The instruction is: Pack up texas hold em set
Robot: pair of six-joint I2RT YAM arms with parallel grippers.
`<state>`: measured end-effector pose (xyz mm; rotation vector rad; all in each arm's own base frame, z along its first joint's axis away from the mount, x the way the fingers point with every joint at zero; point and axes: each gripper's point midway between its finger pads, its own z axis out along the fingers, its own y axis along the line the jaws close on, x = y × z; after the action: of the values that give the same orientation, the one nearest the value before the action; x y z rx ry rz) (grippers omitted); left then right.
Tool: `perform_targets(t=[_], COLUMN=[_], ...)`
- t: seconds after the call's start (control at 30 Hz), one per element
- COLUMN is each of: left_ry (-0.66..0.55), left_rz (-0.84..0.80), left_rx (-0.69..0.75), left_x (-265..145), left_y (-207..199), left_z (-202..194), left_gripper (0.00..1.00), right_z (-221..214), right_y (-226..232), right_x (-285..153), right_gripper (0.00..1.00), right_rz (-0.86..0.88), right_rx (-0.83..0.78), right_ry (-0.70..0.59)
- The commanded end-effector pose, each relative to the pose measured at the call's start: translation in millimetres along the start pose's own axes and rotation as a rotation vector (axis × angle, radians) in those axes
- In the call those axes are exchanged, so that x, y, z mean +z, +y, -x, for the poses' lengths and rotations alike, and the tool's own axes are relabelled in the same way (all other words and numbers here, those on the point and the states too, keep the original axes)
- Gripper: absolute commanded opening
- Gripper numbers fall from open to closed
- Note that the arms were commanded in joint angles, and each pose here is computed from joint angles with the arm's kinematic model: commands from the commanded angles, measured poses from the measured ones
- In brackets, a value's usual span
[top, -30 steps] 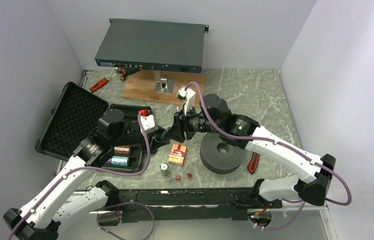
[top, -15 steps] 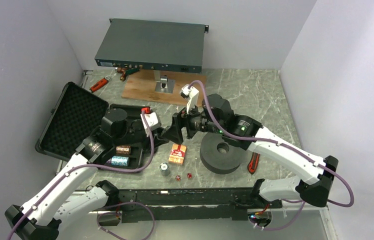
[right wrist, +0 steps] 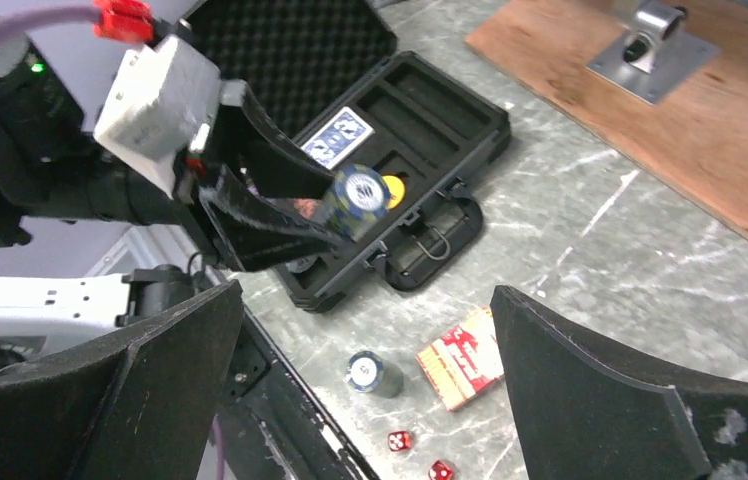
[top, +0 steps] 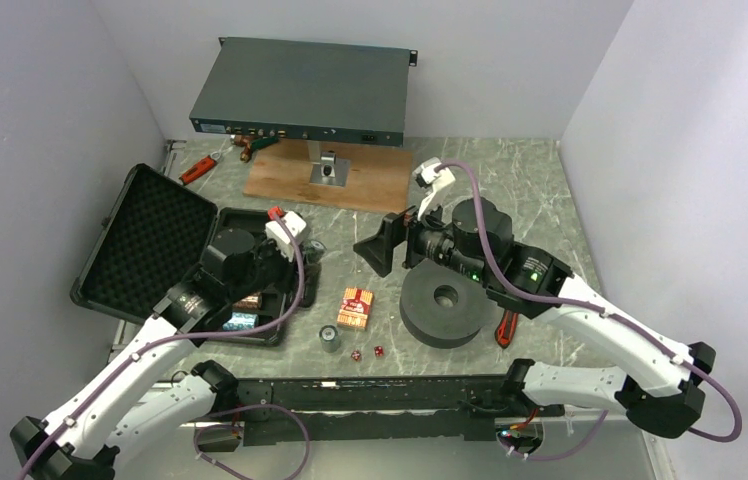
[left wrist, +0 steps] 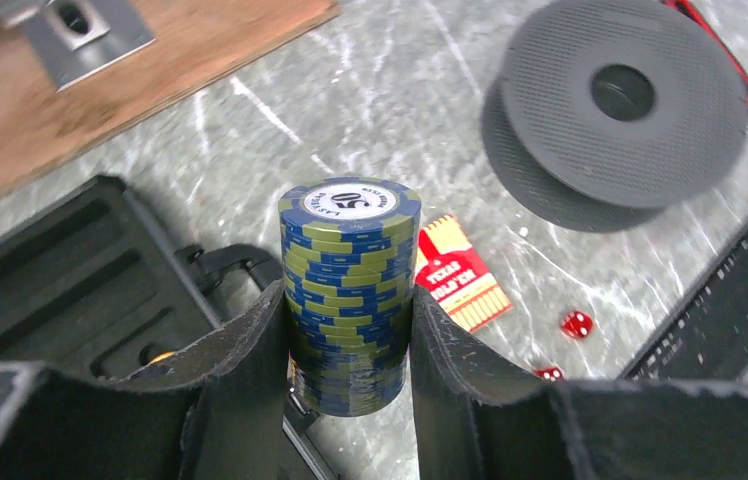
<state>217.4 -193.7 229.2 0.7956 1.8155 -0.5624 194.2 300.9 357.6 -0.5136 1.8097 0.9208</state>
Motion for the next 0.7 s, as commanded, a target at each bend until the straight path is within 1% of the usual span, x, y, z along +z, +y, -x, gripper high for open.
perform_targets(t=[0.0, 0.07, 0.17, 0.27, 0.33, 0.37, 0.43, 0.53, 0.6, 0.67], left_ry=[-0.177, -0.193, -0.253, -0.287, -0.267, -0.248, -0.206, -0.137, -0.089, -0.072], left_rz=[0.234, 0.274, 0.291, 0.390, 0.522, 0.572, 0.618, 0.732, 0.837, 0.909], left_rx=[-0.210, -0.263, -0.340, -0.483, -0.632, -0.673, -0.716, -0.855, -0.947, -0.999], left_x=[-3, -3, -2, -5, -10, -11, -6, 0, 0, 1], left_y=[36, 42, 45, 60, 77, 83, 89, 99, 109, 118], left_z=[43, 44, 49, 47, 35, 31, 26, 17, 13, 10], left_gripper=[0.00, 0.00, 0.00, 0.00, 0.00, 0.00, 0.00, 0.00, 0.00, 0.00], right_z=[3, -1, -7, -13, -16, -18, -21, -24, -27, -30], right_y=[-20, -25, -33, -35, -37, -40, -44, -47, -47, -48], right_x=[-5, -4, -2, 0, 2, 2, 4, 8, 11, 13], right_gripper=[0.97, 0.97, 0.97, 0.97, 0.97, 0.98, 0.98, 0.98, 0.98, 0.98], right_rz=[-0.106, -0.130, -0.174, -0.191, -0.203, -0.215, -0.238, -0.253, -0.258, -0.267], right_rx=[0.043, 0.056, 0.082, 0.098, 0.110, 0.117, 0.130, 0.151, 0.160, 0.165], right_ry=[-0.060, -0.055, -0.043, -0.026, -0.020, -0.016, -0.016, -0.017, -0.007, 0.005])
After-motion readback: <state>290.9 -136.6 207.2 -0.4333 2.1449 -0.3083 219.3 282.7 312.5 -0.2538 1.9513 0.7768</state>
